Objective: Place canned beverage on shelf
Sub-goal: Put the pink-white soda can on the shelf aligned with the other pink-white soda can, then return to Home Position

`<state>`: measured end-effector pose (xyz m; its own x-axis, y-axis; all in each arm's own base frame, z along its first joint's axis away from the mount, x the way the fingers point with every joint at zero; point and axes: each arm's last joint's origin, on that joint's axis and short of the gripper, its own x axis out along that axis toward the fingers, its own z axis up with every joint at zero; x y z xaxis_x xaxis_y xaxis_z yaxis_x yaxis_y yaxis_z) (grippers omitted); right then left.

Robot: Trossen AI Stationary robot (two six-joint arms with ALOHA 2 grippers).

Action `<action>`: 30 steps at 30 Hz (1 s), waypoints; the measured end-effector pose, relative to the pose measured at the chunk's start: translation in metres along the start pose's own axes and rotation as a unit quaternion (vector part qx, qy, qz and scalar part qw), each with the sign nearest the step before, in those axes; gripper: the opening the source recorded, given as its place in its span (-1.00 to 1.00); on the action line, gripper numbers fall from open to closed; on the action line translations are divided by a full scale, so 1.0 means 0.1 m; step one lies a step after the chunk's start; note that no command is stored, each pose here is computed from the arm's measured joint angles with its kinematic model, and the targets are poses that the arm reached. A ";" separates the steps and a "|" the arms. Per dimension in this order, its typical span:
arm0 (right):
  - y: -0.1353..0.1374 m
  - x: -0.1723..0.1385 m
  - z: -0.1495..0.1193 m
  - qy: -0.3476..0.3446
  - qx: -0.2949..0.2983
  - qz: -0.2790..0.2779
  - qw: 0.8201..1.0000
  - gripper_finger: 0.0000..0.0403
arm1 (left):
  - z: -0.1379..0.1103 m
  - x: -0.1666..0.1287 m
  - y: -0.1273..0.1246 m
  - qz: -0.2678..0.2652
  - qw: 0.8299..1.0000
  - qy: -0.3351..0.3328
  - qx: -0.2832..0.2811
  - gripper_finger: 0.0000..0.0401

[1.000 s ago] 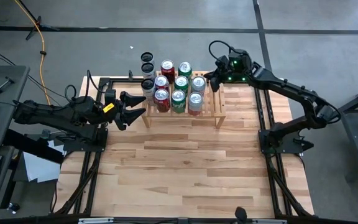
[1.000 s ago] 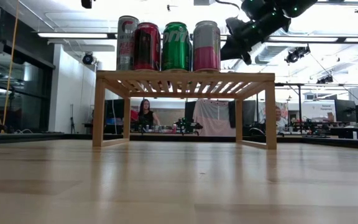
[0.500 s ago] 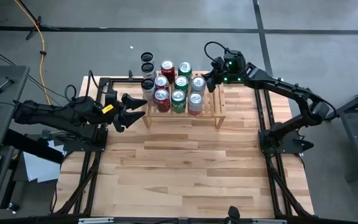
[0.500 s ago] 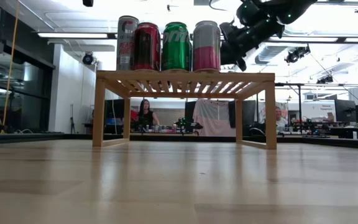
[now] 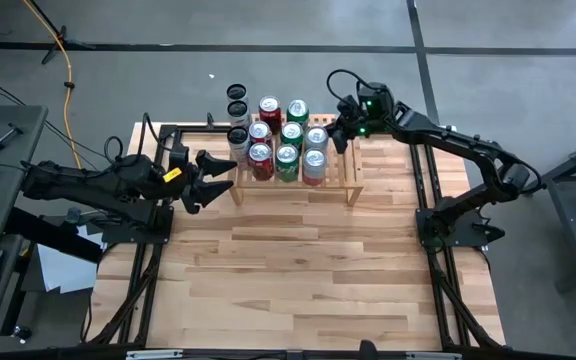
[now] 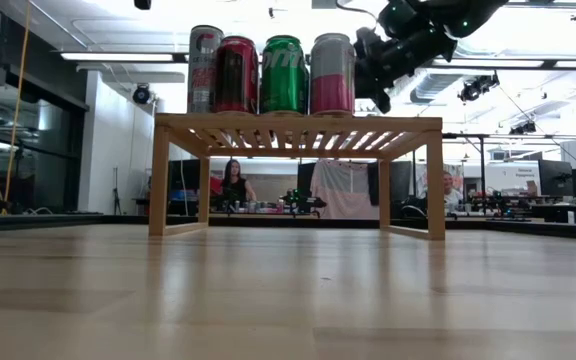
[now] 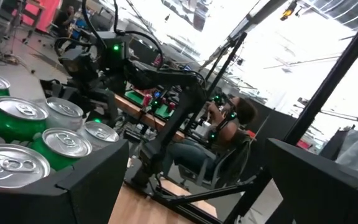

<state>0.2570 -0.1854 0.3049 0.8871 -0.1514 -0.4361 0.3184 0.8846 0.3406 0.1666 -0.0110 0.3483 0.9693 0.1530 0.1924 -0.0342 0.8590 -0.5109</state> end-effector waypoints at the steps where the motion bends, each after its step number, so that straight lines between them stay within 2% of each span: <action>1: 0.01 0.00 0.00 0.001 -0.001 0.006 1.000 -1.00 | 0.00 0.00 0.00 -0.004 1.000 0.002 0.000 0.83; 7: 0.02 0.01 -0.01 0.004 0.000 0.017 1.000 -1.00 | -0.01 0.00 -0.02 -0.032 0.999 0.017 -0.001 0.83; 16: 0.04 0.00 -0.03 0.018 0.003 0.045 0.999 -1.00 | -0.03 -0.01 -0.06 -0.046 0.999 0.025 -0.007 0.83; 19: 0.06 -0.06 -0.02 0.017 -0.006 0.039 0.999 -1.00 | -0.03 -0.01 -0.06 -0.042 0.999 0.023 -0.003 0.83; 25: 0.11 -0.44 0.09 -0.025 -0.015 0.000 1.000 -1.00 | -0.01 -0.01 -0.05 -0.006 1.000 -0.001 0.023 0.83; 30: 0.33 -0.88 0.13 -0.060 -0.031 0.003 0.998 -1.00 | 0.05 -0.02 -0.07 -0.001 0.998 -0.039 0.053 0.83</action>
<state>0.1935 -0.1491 0.3654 0.9236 -0.1936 -0.3308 0.2943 0.9110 0.2888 0.1641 -0.0145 0.3553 0.9477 0.1855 0.2599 -0.0622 0.9055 -0.4197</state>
